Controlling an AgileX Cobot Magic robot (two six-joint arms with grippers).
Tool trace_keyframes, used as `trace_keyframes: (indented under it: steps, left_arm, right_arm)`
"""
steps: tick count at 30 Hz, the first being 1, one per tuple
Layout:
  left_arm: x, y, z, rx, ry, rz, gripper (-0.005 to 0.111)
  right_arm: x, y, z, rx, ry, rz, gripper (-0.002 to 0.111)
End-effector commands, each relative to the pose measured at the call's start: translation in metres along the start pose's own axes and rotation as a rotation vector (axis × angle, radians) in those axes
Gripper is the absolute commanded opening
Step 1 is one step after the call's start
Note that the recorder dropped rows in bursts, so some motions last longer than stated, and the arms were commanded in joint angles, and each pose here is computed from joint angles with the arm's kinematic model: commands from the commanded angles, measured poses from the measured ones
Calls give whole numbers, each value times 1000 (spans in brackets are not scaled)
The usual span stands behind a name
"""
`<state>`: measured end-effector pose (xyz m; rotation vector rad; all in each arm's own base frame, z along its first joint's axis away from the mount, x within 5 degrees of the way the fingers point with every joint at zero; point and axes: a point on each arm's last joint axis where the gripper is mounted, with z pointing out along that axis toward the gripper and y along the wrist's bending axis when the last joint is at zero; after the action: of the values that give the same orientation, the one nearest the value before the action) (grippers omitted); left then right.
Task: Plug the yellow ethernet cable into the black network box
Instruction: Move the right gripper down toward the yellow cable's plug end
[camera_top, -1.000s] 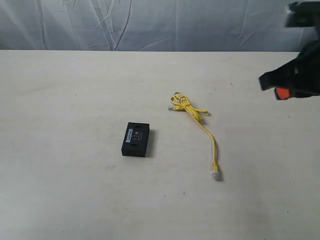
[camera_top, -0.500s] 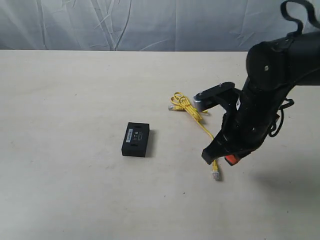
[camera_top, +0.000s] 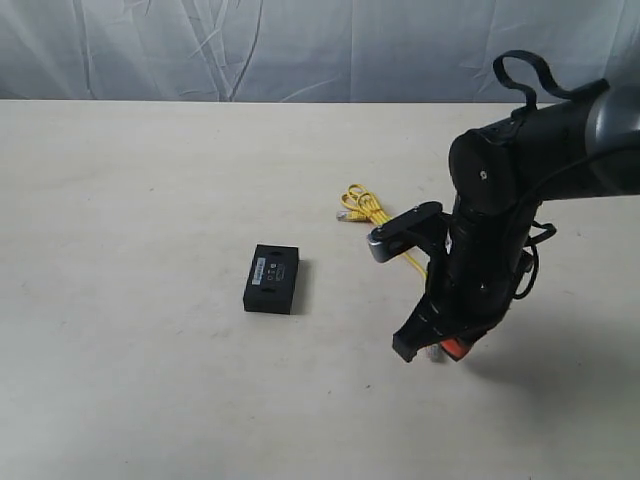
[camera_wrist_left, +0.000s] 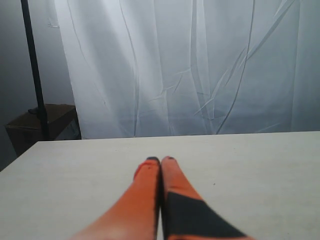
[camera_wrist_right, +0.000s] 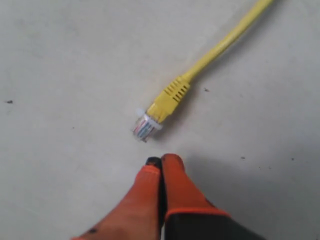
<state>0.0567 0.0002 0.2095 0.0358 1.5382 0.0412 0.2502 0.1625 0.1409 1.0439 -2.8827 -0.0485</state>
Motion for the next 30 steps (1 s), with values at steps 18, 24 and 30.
trace_keyframes:
  steps: [18,24,30]
  left_arm:
    - [1,0,0,-2,-2,4,0]
    - [1,0,0,-2,-2,4,0]
    - [1,0,0,-2,-2,4,0]
  right_arm:
    - [-17,3,12,-53,-115,60,-1]
    - [-26,6,11,-99,-204,134,-1]
    - [-35,8,8,-138,-302,213,-1]
